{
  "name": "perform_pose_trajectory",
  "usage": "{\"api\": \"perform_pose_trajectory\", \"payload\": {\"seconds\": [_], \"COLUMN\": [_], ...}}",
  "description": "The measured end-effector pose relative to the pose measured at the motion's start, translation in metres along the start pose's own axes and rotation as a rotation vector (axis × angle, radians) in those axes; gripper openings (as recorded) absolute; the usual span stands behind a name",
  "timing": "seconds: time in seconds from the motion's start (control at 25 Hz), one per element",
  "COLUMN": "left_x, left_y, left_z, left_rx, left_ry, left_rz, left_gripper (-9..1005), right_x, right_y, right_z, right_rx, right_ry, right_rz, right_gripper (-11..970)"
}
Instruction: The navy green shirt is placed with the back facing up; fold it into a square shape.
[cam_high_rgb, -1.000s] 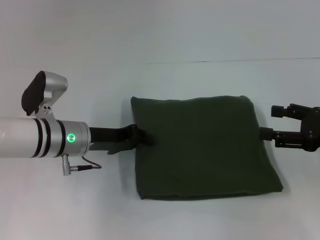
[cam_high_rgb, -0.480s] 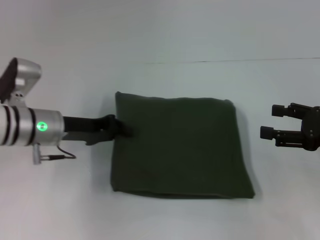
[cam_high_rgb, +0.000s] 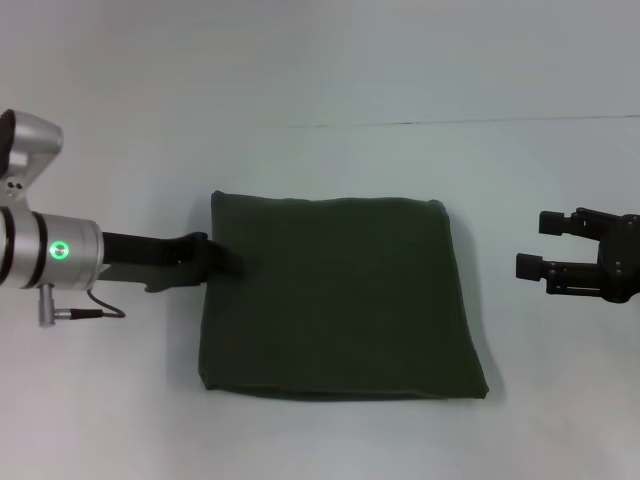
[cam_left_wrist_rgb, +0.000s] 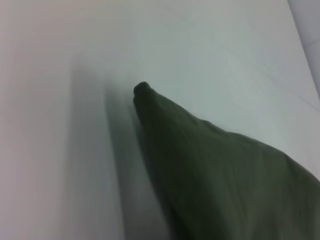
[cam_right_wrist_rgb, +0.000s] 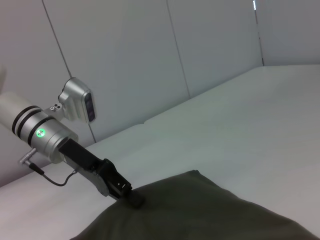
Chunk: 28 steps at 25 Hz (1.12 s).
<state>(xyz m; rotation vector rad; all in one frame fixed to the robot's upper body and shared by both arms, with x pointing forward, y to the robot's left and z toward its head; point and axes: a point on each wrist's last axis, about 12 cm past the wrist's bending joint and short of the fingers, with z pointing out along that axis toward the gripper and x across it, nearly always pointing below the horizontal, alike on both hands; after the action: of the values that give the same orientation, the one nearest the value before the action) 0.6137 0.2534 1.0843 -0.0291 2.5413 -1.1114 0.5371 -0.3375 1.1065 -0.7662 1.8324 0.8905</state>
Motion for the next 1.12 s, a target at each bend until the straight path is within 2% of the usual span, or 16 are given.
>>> {"api": "perform_pose_trajectory", "payload": {"seconds": [0.08,0.28,0.4,0.52,0.68,0.72,0.92,1.12], "left_x": [-0.002,-0.003,-0.003,0.003,0.034,0.039,0.056,0.064], "left_y": [0.001,0.004,0.007,0.002,-0.013,-0.015,-0.015,-0.009], "left_z": [-0.003,-0.019,-0.031,-0.046,-0.062,-0.063,-0.057,-0.055], "left_rx": [0.004,0.040,0.066,0.168,0.440,0.478,0.540,0.510], "left_ry": [-0.024,-0.091,-0.144,-0.213,-0.337,-0.358,-0.378,-0.392], "left_rz": [0.007,0.074,0.175,0.404,0.842,0.904,1.050,1.150], "left_gripper": [149,377,496,615,700,721,828,942], "right_x": [0.000,0.001,-0.001,-0.006,-0.024,-0.029,-0.047,-0.059], "right_y": [0.001,0.001,0.001,-0.001,-0.002,-0.002,0.002,0.007], "right_z": [0.001,0.005,0.009,0.014,0.026,0.030,0.052,0.065], "right_rx": [-0.002,-0.002,0.003,0.003,-0.044,-0.070,-0.200,-0.285], "right_ry": [-0.001,-0.003,-0.009,-0.014,-0.018,-0.009,0.048,0.073], "right_rz": [0.002,0.008,0.007,0.002,-0.036,-0.057,-0.179,-0.276], "right_gripper": [926,926,926,926,928,929,928,925]}}
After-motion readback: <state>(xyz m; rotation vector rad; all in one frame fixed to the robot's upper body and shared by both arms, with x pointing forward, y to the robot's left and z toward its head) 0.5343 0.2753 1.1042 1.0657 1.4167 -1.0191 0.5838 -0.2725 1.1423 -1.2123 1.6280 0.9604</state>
